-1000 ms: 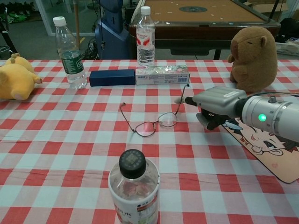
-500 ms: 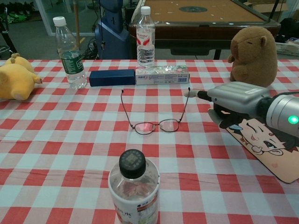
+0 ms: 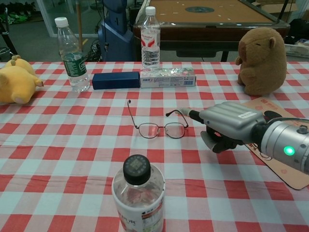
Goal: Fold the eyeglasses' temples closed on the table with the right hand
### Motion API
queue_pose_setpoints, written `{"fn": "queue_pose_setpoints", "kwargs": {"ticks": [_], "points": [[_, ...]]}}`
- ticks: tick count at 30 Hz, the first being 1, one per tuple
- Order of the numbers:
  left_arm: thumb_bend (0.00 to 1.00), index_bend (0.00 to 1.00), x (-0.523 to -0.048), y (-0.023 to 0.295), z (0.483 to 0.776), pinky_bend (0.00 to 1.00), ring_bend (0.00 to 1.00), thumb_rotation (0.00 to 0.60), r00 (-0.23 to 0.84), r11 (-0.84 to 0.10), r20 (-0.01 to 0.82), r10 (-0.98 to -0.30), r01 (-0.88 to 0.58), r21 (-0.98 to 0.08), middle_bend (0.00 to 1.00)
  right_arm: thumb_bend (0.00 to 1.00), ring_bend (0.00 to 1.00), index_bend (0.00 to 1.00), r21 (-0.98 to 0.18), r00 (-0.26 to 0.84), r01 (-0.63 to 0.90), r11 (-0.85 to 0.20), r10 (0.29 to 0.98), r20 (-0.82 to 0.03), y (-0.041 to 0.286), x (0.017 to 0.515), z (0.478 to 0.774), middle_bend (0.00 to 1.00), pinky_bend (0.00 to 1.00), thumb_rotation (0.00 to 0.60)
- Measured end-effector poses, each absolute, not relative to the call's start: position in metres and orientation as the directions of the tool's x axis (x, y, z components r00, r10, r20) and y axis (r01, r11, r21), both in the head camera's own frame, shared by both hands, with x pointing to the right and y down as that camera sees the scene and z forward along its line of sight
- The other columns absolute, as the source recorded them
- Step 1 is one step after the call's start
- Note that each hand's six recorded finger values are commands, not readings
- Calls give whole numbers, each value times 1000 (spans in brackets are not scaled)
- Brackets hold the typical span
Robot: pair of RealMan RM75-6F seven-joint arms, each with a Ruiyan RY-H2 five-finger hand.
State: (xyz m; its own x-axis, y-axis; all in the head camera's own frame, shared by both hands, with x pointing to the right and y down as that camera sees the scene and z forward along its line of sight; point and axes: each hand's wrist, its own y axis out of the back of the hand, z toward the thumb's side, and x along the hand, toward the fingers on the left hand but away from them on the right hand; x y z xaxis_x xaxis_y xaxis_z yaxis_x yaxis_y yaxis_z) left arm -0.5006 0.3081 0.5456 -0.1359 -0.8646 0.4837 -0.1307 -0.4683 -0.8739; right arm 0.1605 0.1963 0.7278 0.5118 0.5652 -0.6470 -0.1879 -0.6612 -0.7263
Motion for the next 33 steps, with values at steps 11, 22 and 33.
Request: {"fn": "queue_pose_setpoints", "kwargs": {"ticks": [11, 22, 33], "points": [[320, 0, -510, 312, 545, 0, 0, 600, -159, -468, 485, -860, -135, -873, 0, 705, 991, 0, -692, 519, -231, -684, 515, -682, 202, 120, 762, 921, 902, 600], [321, 0, -513, 314, 545, 0, 0, 600, -166, -469, 486, -858, -135, -873, 0, 705, 991, 0, -723, 553, -223, -654, 526, -646, 202, 119, 749, 922, 902, 600], [320, 0, -503, 310, 544, 0, 0, 600, -139, -467, 482, -865, -129, -875, 0, 704, 991, 0, -784, 662, -243, -572, 493, -565, 226, 125, 697, 922, 902, 600]]}}
